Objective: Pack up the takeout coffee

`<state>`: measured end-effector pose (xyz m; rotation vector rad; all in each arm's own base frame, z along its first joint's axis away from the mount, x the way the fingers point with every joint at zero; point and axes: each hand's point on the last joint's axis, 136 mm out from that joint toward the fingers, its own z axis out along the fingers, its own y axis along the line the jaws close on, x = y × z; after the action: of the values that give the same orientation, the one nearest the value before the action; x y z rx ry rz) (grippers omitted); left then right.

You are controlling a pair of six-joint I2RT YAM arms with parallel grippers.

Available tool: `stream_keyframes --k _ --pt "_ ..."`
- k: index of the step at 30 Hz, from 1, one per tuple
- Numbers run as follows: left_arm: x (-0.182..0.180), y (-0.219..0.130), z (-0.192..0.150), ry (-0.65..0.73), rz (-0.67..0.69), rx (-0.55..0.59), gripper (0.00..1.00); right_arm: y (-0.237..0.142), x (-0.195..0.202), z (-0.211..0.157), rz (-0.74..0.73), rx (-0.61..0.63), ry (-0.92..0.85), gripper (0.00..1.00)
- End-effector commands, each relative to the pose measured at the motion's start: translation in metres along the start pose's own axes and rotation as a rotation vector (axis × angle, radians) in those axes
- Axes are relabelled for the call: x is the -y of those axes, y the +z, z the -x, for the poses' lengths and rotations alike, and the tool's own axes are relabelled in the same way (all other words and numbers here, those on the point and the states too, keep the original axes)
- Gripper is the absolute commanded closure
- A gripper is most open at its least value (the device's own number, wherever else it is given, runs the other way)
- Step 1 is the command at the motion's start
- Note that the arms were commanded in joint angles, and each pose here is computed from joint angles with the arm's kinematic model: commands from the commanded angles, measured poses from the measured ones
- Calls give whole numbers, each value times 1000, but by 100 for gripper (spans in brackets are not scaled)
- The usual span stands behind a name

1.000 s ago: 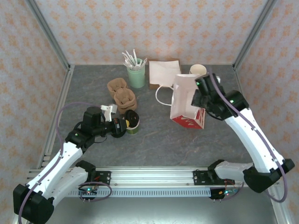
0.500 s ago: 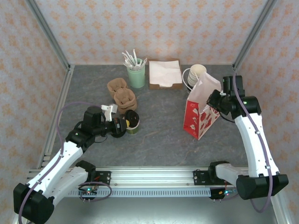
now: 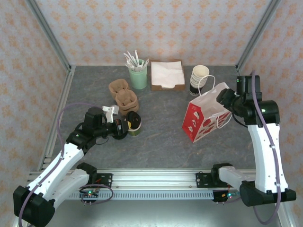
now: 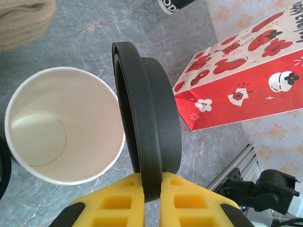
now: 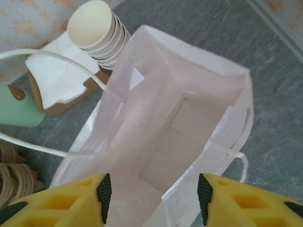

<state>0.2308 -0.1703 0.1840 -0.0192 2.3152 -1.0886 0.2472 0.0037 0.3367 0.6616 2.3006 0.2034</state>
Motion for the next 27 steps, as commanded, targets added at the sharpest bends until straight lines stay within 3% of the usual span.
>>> stream_keyframes --k 1,4,9,12,20,27 --pt "8 -7 11 20 -8 30 88 -24 10 -5 -25 -12 -16 47" --pt "8 -7 13 22 -5 37 88 -44 -19 -6 144 -34 -8 47" --pt "6 -7 15 15 8 46 89 -73 -96 -28 548 -161 7 51" --pt "3 -5 14 -6 16 39 89 -81 -135 -52 676 -211 -45 51" --pt "-8 -2 9 -80 25 19 88 -65 -221 -132 765 -351 -199 51" --pt "-17 -2 9 -151 -1 32 88 -8 -264 -182 699 -395 -144 50"
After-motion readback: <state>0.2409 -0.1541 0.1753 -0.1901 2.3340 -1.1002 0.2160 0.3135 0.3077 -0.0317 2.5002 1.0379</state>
